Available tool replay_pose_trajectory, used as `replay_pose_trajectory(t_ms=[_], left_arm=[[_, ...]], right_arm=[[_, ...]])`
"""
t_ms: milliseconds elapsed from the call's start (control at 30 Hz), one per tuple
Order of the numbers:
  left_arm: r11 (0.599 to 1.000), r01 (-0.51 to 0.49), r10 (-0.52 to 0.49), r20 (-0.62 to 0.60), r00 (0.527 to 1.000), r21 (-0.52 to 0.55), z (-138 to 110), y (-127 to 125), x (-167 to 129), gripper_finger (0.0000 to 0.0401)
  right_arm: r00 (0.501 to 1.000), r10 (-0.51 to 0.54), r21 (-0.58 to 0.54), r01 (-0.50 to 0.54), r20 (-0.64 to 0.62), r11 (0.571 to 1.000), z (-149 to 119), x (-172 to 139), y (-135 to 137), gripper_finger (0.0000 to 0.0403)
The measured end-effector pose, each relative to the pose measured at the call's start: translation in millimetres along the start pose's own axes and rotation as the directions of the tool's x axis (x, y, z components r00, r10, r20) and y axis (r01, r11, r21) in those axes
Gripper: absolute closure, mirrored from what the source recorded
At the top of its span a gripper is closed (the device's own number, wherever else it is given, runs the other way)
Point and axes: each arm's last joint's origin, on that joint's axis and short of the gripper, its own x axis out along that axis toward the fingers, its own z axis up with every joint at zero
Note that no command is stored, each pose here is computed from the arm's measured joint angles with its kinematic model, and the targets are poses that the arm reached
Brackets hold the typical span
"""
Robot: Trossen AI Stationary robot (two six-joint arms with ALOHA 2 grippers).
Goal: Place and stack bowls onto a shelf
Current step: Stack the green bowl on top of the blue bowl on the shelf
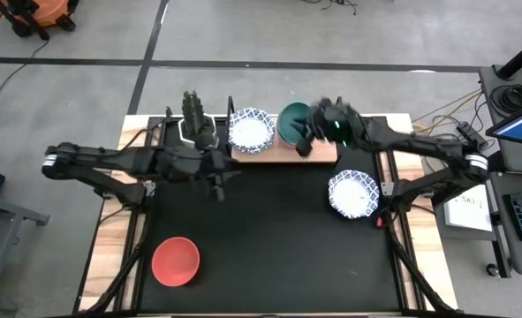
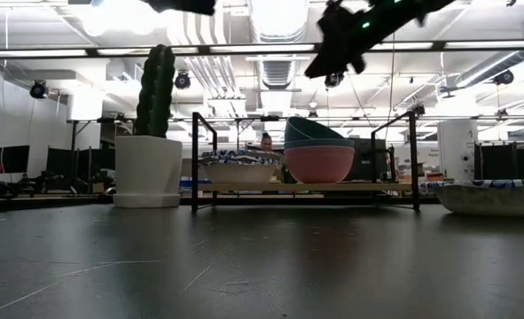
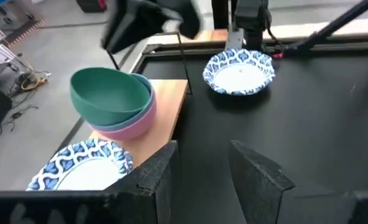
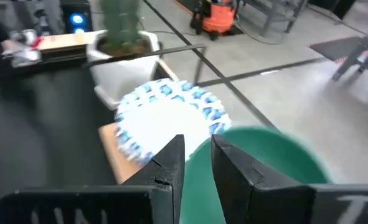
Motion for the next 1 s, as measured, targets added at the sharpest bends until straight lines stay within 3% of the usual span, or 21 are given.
replay_pose_trajectory(t_ms=[133,367,533,1000], left_arm=[[0.999,-0.010,0.012,0.062,0.998,-0.033,-22.0,7.6,-16.4,0.0274],[0.989,-0.131,0.140,0.126,0.982,-0.073,-44.7,21.9,-43.1,0.0274],[0.985,-0.144,0.157,0.154,0.975,-0.092,-54.1,27.4,-55.6,0.0274],[0.983,-0.139,0.159,0.180,0.971,-0.122,-61.0,31.5,-65.7,0.0274]], right_arm=[[1.000,0.018,-0.021,-0.018,-0.009,1.000,18.8,31.5,-29.0,0.0335],[0.999,-0.043,-0.060,0.041,-0.033,0.997,32.8,85.3,-64.2,0.0361],[0.993,-0.062,-0.049,0.057,-0.100,0.997,20.3,113.8,-76.5,0.0391],[0.979,-0.049,-0.007,0.048,-0.198,0.999,-10.5,142.7,-78.9,0.0394]])
